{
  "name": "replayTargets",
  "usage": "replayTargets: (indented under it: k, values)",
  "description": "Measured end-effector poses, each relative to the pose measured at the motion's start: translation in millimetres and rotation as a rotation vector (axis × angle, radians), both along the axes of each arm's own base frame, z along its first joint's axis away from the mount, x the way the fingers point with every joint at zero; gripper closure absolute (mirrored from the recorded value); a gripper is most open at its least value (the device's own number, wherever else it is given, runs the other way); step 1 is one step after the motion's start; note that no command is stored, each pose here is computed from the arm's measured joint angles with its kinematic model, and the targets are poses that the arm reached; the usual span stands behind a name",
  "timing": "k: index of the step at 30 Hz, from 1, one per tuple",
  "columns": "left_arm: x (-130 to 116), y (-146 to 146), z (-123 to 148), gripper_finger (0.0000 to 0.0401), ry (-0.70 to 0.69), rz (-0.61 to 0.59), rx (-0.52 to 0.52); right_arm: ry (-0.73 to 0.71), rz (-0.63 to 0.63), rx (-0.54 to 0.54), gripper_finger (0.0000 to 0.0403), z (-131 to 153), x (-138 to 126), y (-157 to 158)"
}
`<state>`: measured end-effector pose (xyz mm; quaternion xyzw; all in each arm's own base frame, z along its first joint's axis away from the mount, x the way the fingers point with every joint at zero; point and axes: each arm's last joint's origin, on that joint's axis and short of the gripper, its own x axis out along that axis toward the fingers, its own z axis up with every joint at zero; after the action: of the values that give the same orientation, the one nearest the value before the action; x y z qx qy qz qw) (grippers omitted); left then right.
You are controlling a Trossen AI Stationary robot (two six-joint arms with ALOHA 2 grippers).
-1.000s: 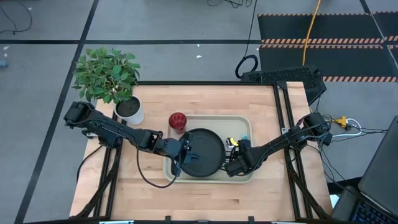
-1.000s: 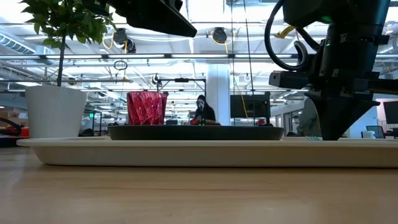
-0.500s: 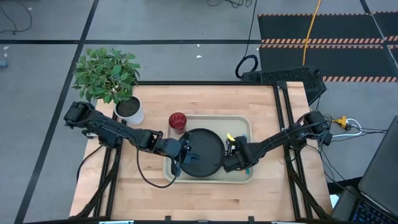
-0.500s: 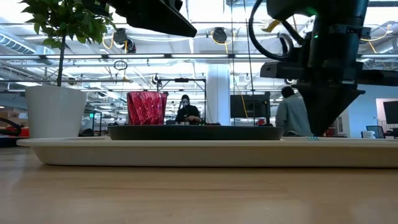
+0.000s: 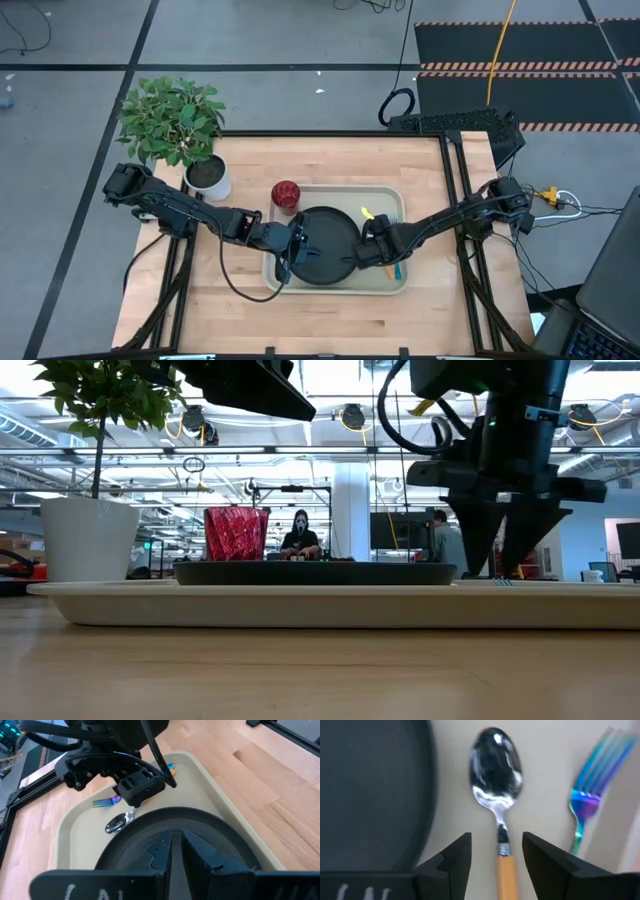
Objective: Pick and place plate/cup/fork/spoon on tray
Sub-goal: Adjust the spoon position
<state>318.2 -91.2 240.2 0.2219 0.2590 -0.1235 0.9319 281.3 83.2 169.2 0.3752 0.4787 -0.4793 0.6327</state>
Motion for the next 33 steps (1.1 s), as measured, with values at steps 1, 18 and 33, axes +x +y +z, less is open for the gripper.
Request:
replayTargets:
  k: [1,18,33]
  values:
    - [-0.1,-0.1,0.1,0.0355,0.000,-0.001,0.000,-0.007,0.018,0.002,0.0235,0.0,1.4,-0.4]
    - [0.0,-0.1,0.0,0.0355,0.000,-0.001,0.002,0.054,0.183,0.050,0.0266,-10.4,-2.1,-4.2]
    - [0.0,0.0,0.0,0.0354,0.000,-0.002,0.002,0.130,0.245,0.107,0.0266,-19.3,-3.0,-2.8]
